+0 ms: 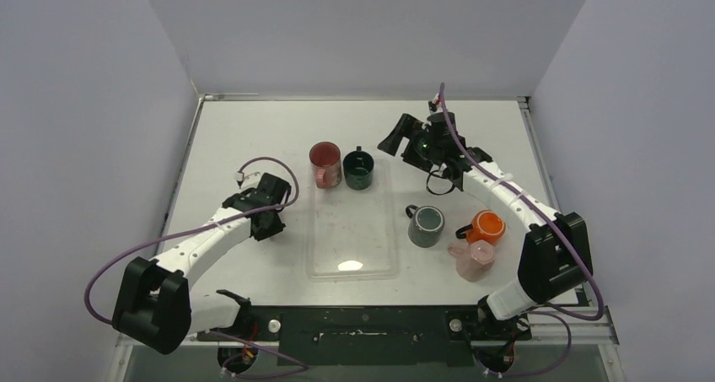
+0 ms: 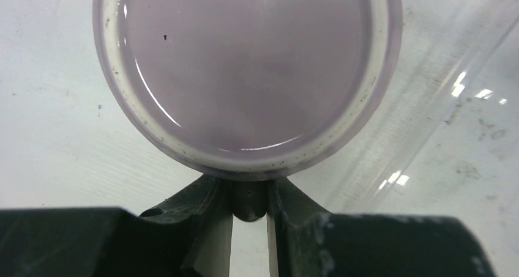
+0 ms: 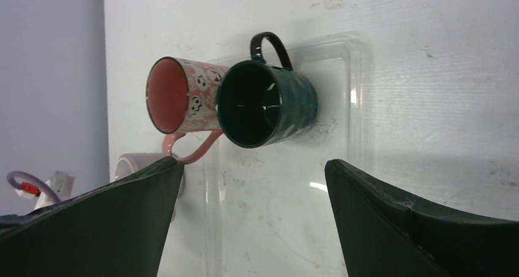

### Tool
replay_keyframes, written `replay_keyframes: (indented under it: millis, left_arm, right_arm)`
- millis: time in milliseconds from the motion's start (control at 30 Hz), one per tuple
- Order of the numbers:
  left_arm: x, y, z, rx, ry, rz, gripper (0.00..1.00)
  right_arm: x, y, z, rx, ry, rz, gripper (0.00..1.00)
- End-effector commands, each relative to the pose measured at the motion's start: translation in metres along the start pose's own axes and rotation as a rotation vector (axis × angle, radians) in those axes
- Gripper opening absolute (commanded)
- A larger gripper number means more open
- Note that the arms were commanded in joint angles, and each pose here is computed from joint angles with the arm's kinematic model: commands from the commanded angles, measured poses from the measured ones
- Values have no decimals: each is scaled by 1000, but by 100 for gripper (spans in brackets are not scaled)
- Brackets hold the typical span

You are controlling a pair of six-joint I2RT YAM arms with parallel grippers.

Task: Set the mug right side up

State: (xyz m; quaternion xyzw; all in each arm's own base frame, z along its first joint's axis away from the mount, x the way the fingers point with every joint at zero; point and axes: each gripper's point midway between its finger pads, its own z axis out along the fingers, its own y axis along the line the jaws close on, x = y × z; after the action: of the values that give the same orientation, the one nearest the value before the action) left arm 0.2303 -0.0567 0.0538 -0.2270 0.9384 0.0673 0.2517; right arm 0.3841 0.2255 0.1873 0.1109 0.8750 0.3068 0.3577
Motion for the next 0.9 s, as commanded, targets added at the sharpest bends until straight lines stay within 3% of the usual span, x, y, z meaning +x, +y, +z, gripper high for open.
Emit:
replay_keyframes:
  millis: [0,367,867]
  left_arm:
    - [-44,-34,-29,132,-90,-52,0]
    - [-79,-32,-67,230,-179,-151,0]
    - [-99,-62,-107,544,-115,-261,0]
  right_arm:
    - [-20,42,-20,-184,-70,11,91]
    - [-12,69,-25,-284,-69,25,91]
    - [6,112,-32,-475,-53,100,91]
